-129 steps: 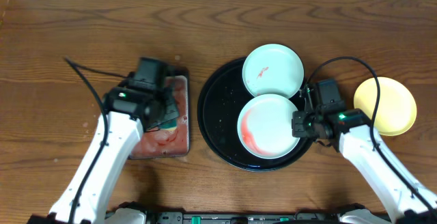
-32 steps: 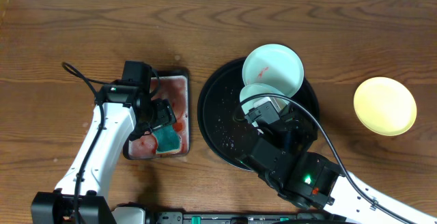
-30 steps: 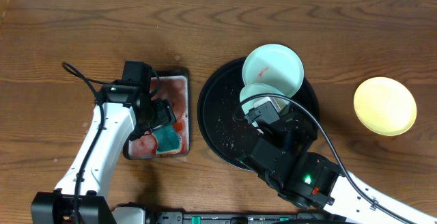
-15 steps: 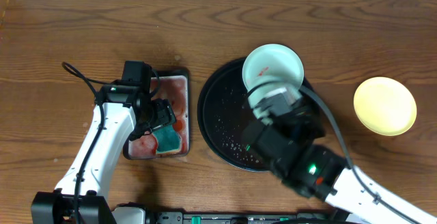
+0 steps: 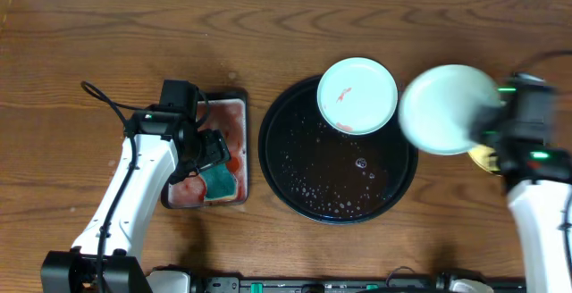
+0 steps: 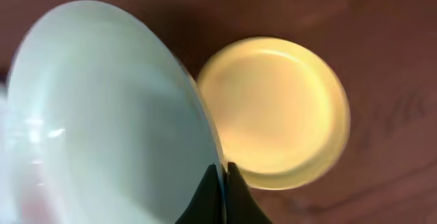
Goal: Clean dirty plates on tray and stack at the side
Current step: 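Carry the green plate right and lower it onto the yellow plate, then grasp the last green plate's rim with right gripper, pull to tray center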
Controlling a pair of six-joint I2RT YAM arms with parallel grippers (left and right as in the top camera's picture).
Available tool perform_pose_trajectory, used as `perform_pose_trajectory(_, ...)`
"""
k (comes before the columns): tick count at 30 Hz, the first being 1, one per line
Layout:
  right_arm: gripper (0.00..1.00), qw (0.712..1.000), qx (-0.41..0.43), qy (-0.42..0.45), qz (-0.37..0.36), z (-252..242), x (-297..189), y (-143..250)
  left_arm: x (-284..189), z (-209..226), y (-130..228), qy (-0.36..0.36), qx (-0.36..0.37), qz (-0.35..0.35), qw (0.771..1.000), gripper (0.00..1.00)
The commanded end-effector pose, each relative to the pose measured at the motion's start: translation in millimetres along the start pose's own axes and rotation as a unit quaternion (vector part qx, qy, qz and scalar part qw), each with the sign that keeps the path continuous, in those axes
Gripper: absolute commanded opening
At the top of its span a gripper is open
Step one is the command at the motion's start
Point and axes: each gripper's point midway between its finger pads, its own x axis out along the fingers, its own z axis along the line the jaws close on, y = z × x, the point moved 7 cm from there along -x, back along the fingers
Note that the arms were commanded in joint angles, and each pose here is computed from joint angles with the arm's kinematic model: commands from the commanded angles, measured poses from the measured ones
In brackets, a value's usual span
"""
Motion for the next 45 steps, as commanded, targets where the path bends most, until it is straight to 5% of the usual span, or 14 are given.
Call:
perform_pose_trajectory(1,0.01,0.995,0.078,-0.052,0.035,-39.5,17.3,-5.2,0.0,1.6,1.2,-0.001,0.002,0.003,1.0,0.82)
perform_pose_trajectory(11,0.01,0.958,0.248,0.008,0.143,-128.8,95.5,31.4,0.0,1.6,1.2,-0.001,0.002,0.003,1.0,0.82)
perform_pose_trajectory(13,0.29,0.965,0.218,-0.077,0.128,-114.9,99.7,23.3,0.0,1.6,1.2,-0.001,0.002,0.003,1.0,0.82)
perform_pose_trajectory(15,0.42,0.959,0.177,-0.199,0.1,-86.1,91.0,7.7,0.0,1.6,1.2,-0.001,0.002,0.003,1.0,0.82)
perform_pose_trajectory(21,0.47,0.941,0.034,-0.327,0.078,9.1,51.5,-6.2,0.0,1.6,1.2,-0.001,0.002,0.003,1.0,0.82)
perform_pose_trajectory(25,0.48,0.962,-0.115,-0.234,0.086,76.5,46.5,15.6,0.0,1.6,1.2,-0.001,0.002,0.003,1.0,0.82)
perform_pose_trajectory(29,0.52,0.944,-0.245,-0.217,0.041,133.3,46.3,29.2,0.0,1.6,1.2,-0.001,0.002,0.003,1.0,0.82)
perform_pose_trajectory(36,0.49,0.95,-0.259,-0.172,0.018,158.5,98.5,35.7,0.0,1.6,1.2,-0.001,0.002,0.003,1.0,0.82)
perform_pose_trajectory(43,0.41,0.934,-0.233,-0.253,0.096,177.8,137.6,74.0,0.0,1.6,1.2,-0.001,0.002,0.003,1.0,0.82)
perform_pose_trajectory(45,0.21,0.933,-0.232,-0.252,0.108,179.2,141.4,80.6,0.0,1.6,1.2,-0.001,0.002,0.003,1.0,0.82)
